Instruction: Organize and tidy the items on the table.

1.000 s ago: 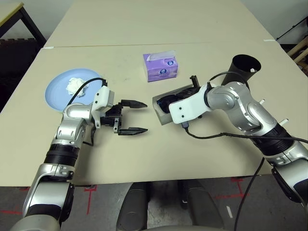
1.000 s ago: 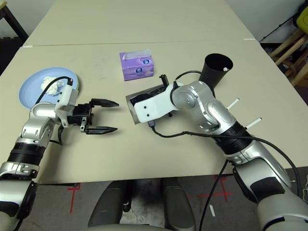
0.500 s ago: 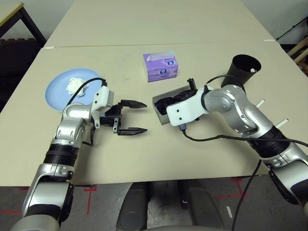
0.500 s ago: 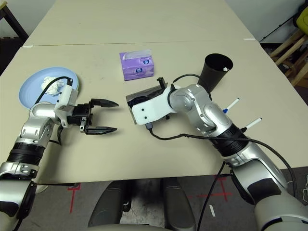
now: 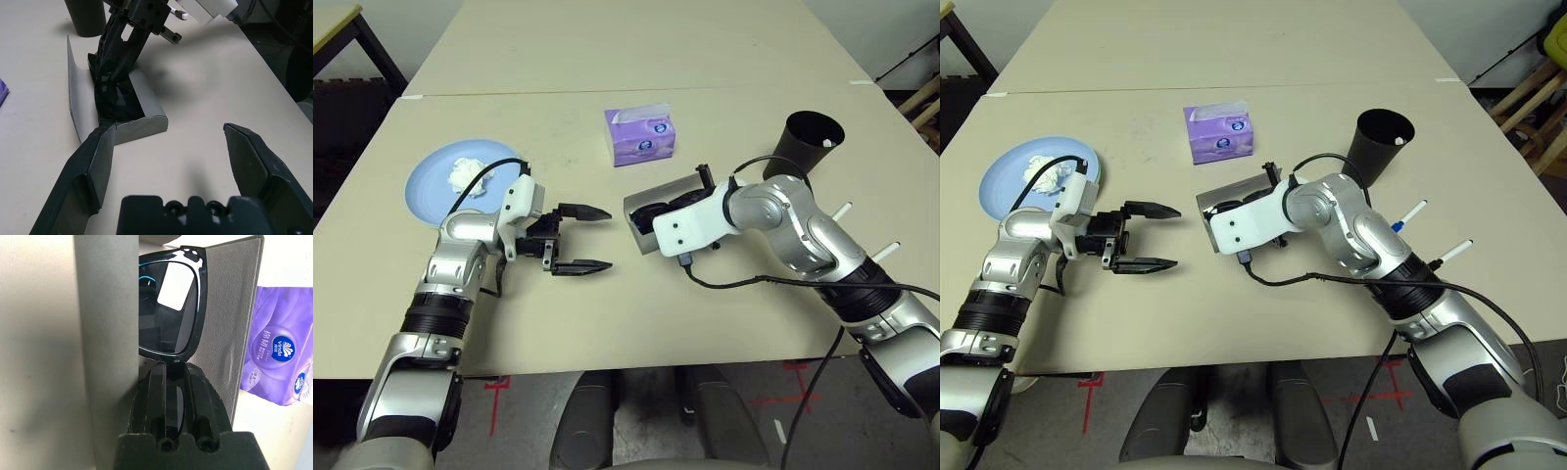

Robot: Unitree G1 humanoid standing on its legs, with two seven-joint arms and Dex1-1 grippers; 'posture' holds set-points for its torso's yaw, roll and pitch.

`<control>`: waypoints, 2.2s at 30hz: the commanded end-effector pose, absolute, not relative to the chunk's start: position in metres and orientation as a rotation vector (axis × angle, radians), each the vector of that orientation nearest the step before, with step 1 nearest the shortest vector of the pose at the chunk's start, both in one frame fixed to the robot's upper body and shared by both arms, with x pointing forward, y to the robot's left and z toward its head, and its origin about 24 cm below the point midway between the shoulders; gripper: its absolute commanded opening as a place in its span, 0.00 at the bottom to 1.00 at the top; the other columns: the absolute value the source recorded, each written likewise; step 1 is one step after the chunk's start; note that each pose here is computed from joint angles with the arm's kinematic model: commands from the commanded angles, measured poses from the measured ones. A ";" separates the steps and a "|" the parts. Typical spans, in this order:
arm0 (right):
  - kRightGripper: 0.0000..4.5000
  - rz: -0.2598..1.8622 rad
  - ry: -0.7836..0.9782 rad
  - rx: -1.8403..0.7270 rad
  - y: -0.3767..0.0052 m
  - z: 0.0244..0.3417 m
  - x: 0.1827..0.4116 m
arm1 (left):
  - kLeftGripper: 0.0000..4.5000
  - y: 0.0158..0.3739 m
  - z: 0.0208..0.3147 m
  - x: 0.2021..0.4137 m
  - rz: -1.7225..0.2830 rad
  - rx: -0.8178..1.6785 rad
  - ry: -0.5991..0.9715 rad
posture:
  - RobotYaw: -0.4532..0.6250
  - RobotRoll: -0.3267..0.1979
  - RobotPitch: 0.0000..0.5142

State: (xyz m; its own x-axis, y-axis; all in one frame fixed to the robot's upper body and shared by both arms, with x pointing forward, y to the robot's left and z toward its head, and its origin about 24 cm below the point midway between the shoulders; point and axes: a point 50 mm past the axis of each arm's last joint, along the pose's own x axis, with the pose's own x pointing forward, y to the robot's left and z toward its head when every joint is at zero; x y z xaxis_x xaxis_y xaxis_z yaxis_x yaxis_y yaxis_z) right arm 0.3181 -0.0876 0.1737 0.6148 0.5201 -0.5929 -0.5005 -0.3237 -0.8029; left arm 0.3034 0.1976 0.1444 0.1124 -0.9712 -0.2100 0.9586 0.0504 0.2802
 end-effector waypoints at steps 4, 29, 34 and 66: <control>0.08 1.049 0.004 -1.601 -0.091 0.173 0.318 | 1.00 0.198 0.145 0.302 -1.479 0.402 -0.033 | 0.50 0.62 0.36; 0.08 1.104 0.030 -1.606 -0.088 0.182 0.318 | 1.00 0.198 0.145 0.303 -1.471 0.403 -0.033 | 0.51 0.62 0.35; 0.08 1.114 0.024 -1.625 -0.088 0.182 0.317 | 1.00 0.199 0.145 0.303 -1.468 0.404 -0.034 | 0.51 0.62 0.35; 0.99 1.113 0.011 -1.643 -0.091 0.192 0.316 | 1.00 0.198 0.144 0.305 -1.466 0.404 -0.027 | 0.49 0.62 0.33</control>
State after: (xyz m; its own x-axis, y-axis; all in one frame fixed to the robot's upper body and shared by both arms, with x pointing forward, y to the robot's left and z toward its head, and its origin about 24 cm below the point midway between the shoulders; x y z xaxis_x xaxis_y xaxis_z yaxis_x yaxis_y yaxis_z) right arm 0.3182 -0.0887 0.1952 0.5841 0.5161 -0.6265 -0.4990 -0.3805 -0.7786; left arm 0.3039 0.1977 0.1447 0.1204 -0.9705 -0.2090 0.9575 0.0579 0.2826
